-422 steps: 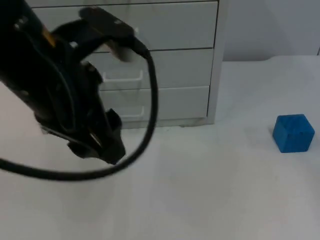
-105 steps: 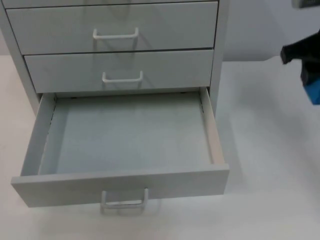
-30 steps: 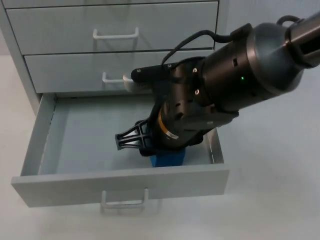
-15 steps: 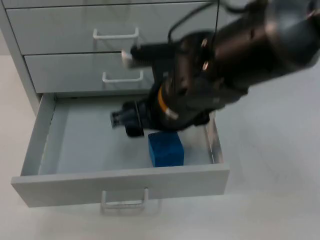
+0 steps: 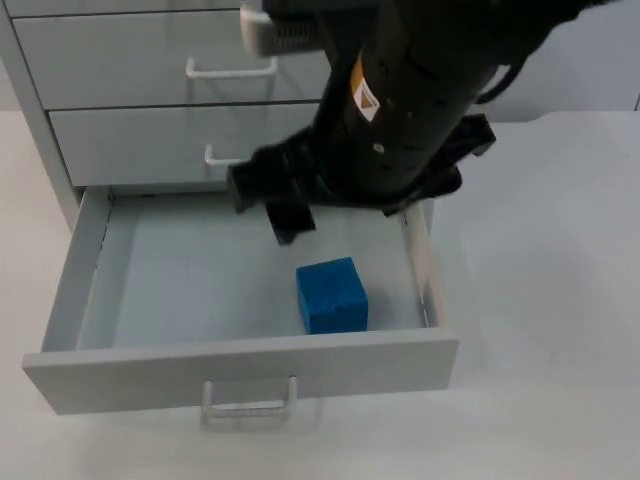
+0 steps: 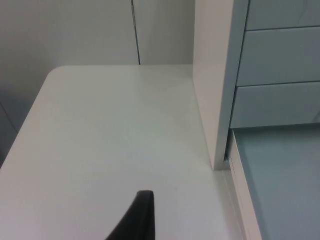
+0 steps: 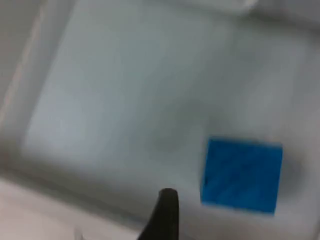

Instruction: Open the drawer with the left hand, place the block into the drawer with the right hand, then close the drawer with the left hand.

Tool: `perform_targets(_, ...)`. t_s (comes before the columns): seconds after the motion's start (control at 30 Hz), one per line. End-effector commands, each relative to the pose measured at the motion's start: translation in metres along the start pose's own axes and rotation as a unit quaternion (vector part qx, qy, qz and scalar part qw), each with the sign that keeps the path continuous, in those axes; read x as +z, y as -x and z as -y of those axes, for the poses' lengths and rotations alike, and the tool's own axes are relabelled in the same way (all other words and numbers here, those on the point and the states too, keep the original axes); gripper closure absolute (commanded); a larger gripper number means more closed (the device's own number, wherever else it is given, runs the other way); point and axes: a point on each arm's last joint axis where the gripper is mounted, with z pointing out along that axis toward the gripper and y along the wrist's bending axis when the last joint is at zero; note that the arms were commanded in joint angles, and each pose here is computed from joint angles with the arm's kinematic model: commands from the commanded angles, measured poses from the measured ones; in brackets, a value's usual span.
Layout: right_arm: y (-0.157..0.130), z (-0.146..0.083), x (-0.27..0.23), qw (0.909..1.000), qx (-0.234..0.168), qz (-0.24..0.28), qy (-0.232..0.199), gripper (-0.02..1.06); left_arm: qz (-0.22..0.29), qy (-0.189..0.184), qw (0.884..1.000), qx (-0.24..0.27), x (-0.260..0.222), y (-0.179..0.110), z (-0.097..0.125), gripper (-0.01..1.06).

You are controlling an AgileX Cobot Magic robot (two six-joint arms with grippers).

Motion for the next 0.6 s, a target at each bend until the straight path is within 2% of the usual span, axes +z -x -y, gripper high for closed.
perform_targets(0.0,-0.006,-0.001,-0.005,0.9996,-0.02,-0.021,0.002,0.29,0.006,-0.003,1.0,-0.006,0.0,0.0,0.001,0.0)
perform_targets(0.33,-0.039,0.012,-0.004,0.9983,-0.025,-0.053,-0.003,0.29,0.005,-0.003,1.0,-0.006,0.0,-0.001,0.001,0.0)
perform_targets(0.57,-0.047,0.015,-0.005,0.9981,-0.033,-0.052,0.002,0.29,0.005,-0.003,1.0,-0.006,0.0,-0.001,0.001,0.0)
